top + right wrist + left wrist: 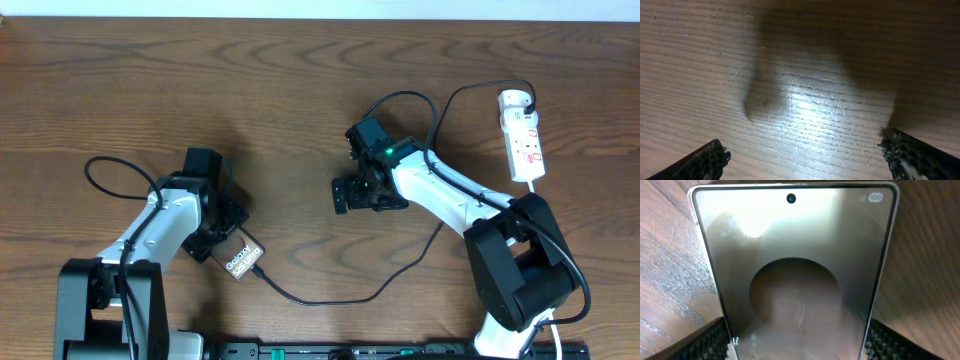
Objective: Plug charger to phone and switch on socket
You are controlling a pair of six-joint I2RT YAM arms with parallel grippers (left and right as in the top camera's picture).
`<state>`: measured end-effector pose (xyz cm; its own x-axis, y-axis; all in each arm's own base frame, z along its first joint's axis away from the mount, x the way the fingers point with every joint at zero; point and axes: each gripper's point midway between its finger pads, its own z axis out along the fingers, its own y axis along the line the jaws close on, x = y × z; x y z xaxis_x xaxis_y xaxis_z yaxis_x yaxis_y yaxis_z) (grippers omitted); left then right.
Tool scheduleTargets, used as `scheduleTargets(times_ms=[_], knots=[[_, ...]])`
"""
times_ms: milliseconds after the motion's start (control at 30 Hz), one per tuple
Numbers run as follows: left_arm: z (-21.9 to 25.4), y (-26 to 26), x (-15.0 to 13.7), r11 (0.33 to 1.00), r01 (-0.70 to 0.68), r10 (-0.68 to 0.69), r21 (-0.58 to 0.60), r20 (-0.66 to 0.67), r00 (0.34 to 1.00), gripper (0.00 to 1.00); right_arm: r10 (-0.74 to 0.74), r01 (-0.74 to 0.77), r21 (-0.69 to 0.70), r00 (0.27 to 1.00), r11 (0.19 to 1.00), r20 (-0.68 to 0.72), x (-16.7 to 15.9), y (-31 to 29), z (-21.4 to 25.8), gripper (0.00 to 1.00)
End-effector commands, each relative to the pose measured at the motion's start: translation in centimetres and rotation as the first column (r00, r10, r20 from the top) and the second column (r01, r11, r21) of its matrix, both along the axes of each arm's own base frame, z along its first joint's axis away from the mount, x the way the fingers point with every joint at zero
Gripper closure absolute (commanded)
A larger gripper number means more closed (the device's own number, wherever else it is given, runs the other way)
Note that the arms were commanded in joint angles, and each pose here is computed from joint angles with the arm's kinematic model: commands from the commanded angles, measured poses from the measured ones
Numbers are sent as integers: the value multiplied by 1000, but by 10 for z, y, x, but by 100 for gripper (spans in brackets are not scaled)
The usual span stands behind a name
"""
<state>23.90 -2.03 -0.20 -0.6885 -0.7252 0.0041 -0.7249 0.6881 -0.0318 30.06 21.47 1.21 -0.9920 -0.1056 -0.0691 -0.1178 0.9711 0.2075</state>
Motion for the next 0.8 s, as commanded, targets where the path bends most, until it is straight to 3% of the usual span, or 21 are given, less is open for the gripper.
scheduleTargets(times_ms=[0,467,767], knots=[[-1,3,-1,1000,13,-13,20,-5,1000,12,-20,20,-1,1000,1000,16,7,0,4,1],[3,3,2,1000,18,-18,18,6,1000,9,-20,20,-1,1000,1000,16,7,0,4,1],[52,-4,31,994,113,-111,-1,206,972,8,-19,19,-2,1000,1000,15,7,0,4,1]])
